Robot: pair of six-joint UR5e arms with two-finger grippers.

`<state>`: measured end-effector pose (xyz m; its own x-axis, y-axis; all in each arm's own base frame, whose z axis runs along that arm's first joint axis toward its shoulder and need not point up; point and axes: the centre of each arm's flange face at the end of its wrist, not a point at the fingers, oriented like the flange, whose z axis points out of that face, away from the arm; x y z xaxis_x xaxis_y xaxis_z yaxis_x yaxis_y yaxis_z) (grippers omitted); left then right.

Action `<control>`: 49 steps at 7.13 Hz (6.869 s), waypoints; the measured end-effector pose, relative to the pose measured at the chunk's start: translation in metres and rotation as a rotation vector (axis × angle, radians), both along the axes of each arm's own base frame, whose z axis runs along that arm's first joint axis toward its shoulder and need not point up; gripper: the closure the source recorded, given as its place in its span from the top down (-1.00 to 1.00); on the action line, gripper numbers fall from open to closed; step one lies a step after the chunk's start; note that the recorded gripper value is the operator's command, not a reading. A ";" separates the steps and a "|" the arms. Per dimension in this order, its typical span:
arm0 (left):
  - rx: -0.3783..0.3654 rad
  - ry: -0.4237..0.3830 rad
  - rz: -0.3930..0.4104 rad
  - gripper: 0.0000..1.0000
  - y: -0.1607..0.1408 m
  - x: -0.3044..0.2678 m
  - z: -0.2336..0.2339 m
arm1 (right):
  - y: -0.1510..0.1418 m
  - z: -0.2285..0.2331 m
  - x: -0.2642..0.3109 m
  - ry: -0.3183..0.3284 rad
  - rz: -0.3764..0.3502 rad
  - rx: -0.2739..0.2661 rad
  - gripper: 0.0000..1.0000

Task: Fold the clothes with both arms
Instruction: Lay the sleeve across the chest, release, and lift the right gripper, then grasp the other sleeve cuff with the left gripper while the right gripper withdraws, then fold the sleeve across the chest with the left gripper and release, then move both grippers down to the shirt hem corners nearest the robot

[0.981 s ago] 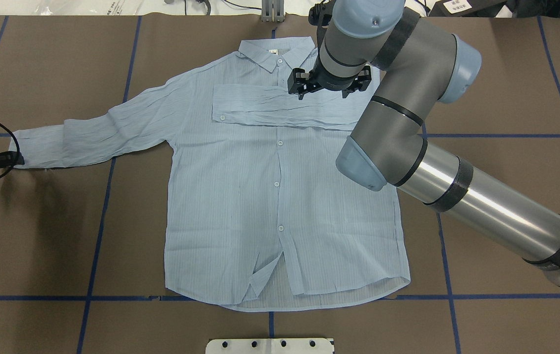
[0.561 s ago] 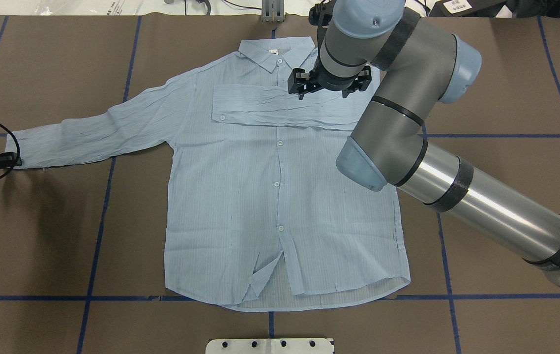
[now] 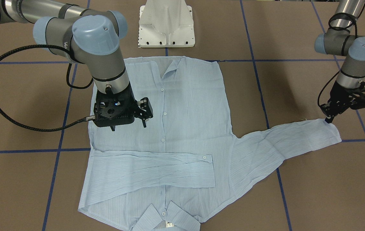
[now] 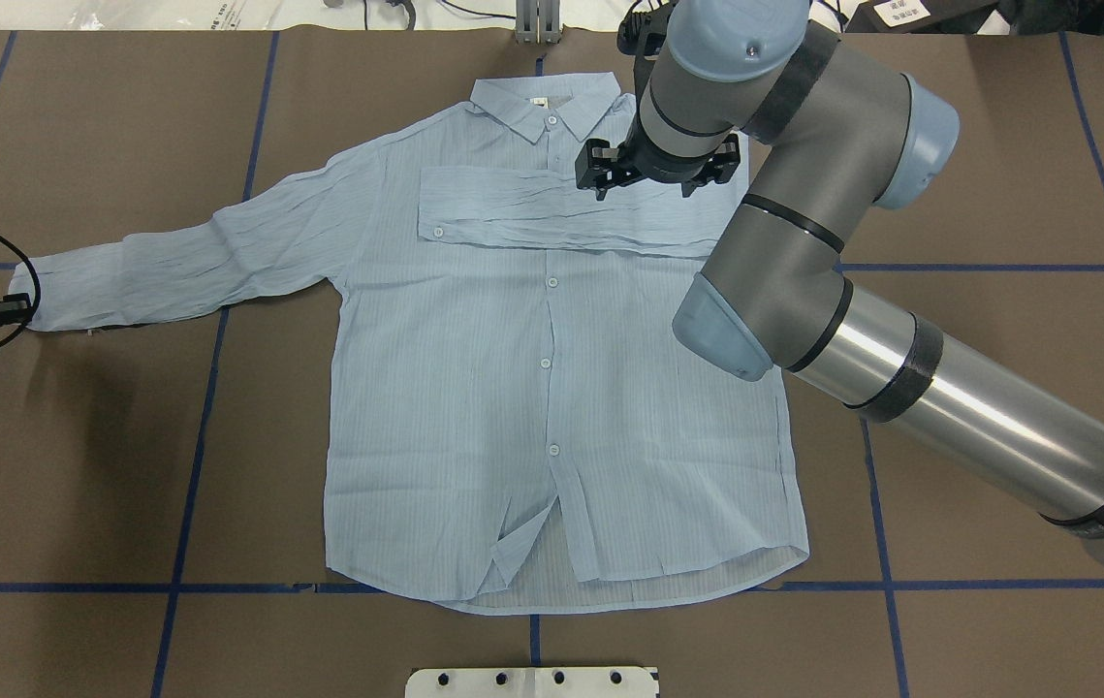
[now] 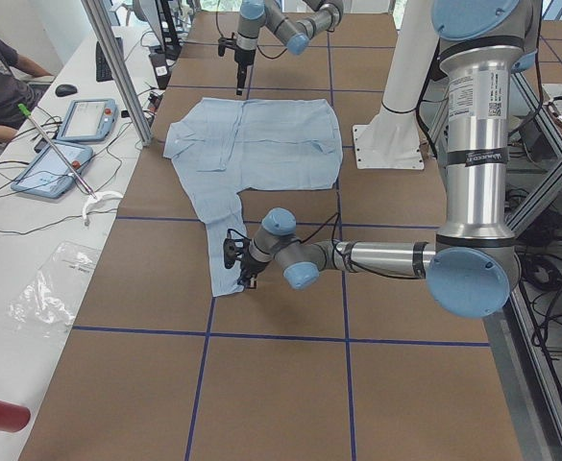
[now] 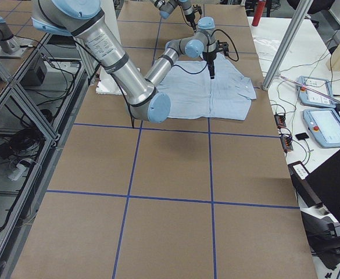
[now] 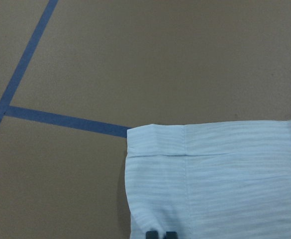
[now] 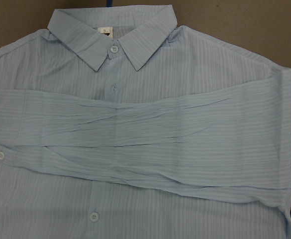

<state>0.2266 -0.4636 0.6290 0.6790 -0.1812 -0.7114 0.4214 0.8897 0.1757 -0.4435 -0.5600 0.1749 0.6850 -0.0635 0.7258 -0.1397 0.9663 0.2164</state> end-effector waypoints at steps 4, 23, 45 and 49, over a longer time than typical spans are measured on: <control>0.022 0.024 -0.005 -1.00 -0.010 0.005 -0.116 | 0.005 0.052 0.041 0.031 -0.039 -0.004 1.00; -0.238 0.655 -0.104 1.00 -0.004 0.454 -0.561 | 0.008 0.313 0.202 0.115 -0.329 0.049 1.00; -0.048 0.323 0.166 0.85 0.109 0.195 -0.415 | 0.318 0.249 0.018 -0.020 -0.123 -0.173 -0.24; -0.049 0.323 0.163 0.85 0.108 0.195 -0.415 | 0.320 0.249 0.014 0.005 -0.132 -0.188 -0.83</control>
